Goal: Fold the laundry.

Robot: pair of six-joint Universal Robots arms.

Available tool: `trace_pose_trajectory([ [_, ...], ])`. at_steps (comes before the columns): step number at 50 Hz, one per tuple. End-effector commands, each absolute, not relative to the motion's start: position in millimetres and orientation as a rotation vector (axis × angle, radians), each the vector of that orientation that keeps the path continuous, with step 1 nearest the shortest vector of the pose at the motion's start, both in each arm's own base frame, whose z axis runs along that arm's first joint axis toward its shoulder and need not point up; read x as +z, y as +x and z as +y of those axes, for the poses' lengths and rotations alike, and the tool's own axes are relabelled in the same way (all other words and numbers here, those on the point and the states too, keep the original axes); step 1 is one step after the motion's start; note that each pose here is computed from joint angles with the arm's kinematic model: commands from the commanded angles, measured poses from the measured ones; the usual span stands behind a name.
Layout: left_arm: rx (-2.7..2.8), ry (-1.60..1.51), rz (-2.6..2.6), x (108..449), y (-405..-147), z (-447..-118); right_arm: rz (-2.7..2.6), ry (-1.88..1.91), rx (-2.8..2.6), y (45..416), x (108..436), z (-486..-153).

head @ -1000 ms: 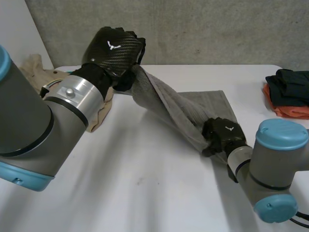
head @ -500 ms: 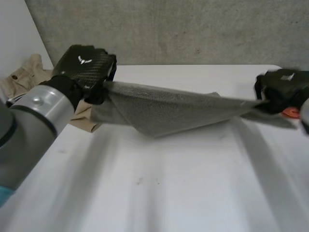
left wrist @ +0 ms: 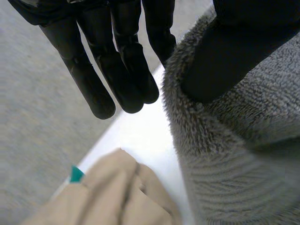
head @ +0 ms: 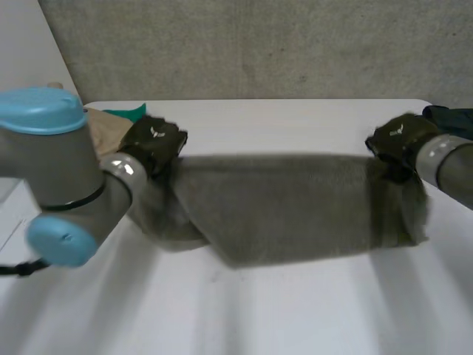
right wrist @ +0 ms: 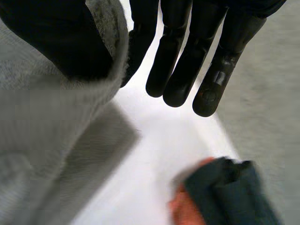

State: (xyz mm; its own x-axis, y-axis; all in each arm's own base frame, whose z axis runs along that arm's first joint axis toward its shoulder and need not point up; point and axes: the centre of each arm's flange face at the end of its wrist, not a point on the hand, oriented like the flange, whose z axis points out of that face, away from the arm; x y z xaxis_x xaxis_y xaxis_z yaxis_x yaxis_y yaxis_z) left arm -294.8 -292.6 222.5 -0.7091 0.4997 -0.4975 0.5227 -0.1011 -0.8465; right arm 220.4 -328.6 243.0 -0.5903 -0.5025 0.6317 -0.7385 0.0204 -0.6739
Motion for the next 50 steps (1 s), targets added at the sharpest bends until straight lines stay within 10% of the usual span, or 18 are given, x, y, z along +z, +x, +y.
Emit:
trace_pose_trajectory([
  [1,-2.46,0.907,1.569,299.7,-319.0,-358.0,-1.564,0.916,2.136,242.4,309.6,-394.2],
  [11,-2.799,0.536,0.988,402.0,-300.1,-332.4,-1.016,0.499,2.69,240.8,407.9,-379.3],
  [33,-2.166,1.002,1.85,152.7,-273.5,-295.1,-2.018,1.003,2.127,238.2,167.2,-340.3],
  [50,-2.06,1.054,1.945,139.1,-269.9,-289.3,-2.635,0.519,1.929,197.1,127.8,-348.1],
])
